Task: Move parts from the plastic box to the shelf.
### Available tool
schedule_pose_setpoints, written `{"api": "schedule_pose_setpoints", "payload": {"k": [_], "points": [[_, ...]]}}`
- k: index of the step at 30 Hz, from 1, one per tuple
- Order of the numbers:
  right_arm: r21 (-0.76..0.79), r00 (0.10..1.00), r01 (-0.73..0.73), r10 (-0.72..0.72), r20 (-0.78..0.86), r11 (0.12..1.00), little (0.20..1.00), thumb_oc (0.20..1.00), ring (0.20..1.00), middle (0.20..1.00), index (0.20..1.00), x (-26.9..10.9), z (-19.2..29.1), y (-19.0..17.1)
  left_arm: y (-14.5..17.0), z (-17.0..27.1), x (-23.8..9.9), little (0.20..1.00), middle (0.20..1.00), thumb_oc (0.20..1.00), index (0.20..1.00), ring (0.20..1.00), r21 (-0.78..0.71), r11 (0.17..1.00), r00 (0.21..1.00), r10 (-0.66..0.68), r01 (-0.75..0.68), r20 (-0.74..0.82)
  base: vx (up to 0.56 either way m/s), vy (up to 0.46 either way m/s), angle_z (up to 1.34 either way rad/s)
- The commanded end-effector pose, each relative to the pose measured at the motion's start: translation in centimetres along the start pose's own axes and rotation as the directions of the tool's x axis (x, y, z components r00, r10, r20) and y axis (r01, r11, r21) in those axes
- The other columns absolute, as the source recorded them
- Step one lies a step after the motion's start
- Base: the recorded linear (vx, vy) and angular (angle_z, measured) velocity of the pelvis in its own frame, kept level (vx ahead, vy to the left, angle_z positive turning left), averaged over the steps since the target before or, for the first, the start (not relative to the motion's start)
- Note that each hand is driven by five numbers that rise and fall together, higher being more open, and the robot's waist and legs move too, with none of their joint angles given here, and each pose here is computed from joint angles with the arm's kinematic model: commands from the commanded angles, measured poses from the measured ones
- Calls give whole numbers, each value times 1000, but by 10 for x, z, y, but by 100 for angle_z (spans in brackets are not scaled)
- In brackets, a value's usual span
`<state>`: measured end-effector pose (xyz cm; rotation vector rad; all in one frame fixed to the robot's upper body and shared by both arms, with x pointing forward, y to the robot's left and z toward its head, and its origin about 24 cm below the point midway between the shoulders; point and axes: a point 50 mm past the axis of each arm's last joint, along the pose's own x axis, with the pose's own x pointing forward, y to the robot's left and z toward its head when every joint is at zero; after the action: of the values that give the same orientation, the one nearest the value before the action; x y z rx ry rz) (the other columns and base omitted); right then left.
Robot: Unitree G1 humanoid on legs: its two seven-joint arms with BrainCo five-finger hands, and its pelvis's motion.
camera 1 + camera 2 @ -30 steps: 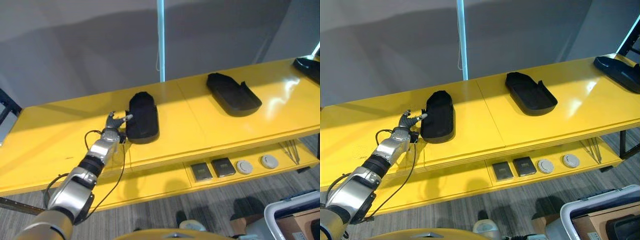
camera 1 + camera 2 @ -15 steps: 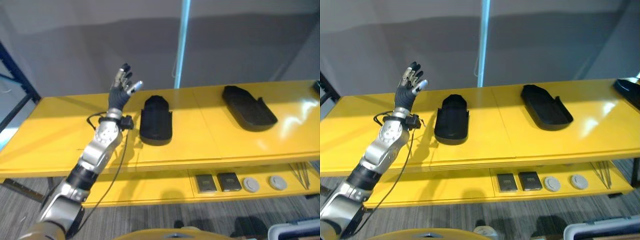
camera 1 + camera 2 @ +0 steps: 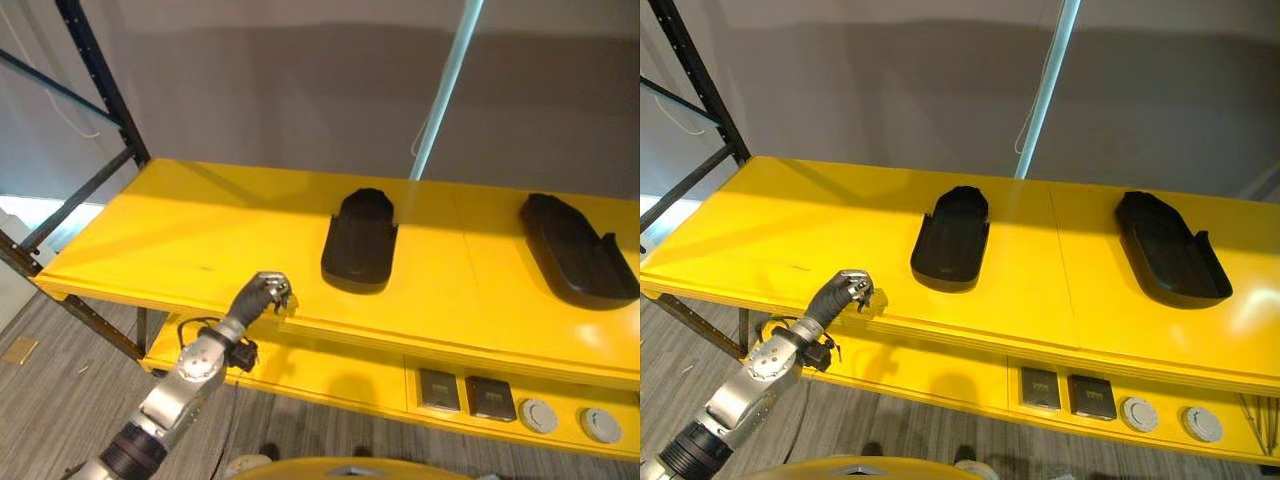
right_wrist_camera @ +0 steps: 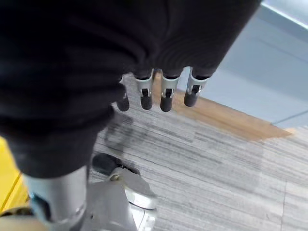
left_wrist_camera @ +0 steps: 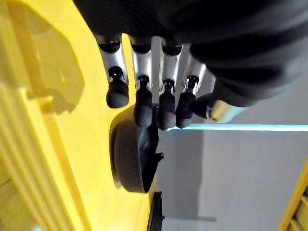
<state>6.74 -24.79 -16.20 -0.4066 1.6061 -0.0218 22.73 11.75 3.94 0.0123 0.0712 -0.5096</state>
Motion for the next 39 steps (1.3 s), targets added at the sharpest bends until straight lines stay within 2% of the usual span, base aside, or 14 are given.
{"api": "schedule_pose_setpoints", "payload": {"k": [1,5,9,18,33,39], "points": [[-26,999,1,-2,-47,1000,1000,1000,1000,1000,1000,-4,15,7,-6,42,19,200,200,200,200,200,23,996,976,-86,83,200,0,0,0],[123,997,-44,50,-52,991,1000,1000,1000,1000,1000,-5,15,10,-16,43,24,200,200,200,200,200,4,991,971,-129,131,202,-20,2,-1],[228,998,-63,65,-2,972,1000,1000,1000,1000,1000,-3,14,5,-20,50,30,200,200,200,200,200,-11,993,965,-115,121,237,-38,0,-12],[150,999,-43,38,33,988,1000,1000,1000,1000,1000,-2,10,1,-21,66,45,200,200,200,200,200,-58,998,956,-9,27,293,10,-19,-15],[149,998,-56,50,42,987,1000,1000,1000,1000,1000,-3,12,-5,-16,76,63,200,200,200,200,200,-128,989,947,109,-73,301,14,-3,-5],[156,998,-53,45,51,986,1000,1000,1000,1000,1000,-3,15,-7,-18,82,64,200,200,200,200,200,-133,989,939,107,-67,328,-5,2,0]]}}
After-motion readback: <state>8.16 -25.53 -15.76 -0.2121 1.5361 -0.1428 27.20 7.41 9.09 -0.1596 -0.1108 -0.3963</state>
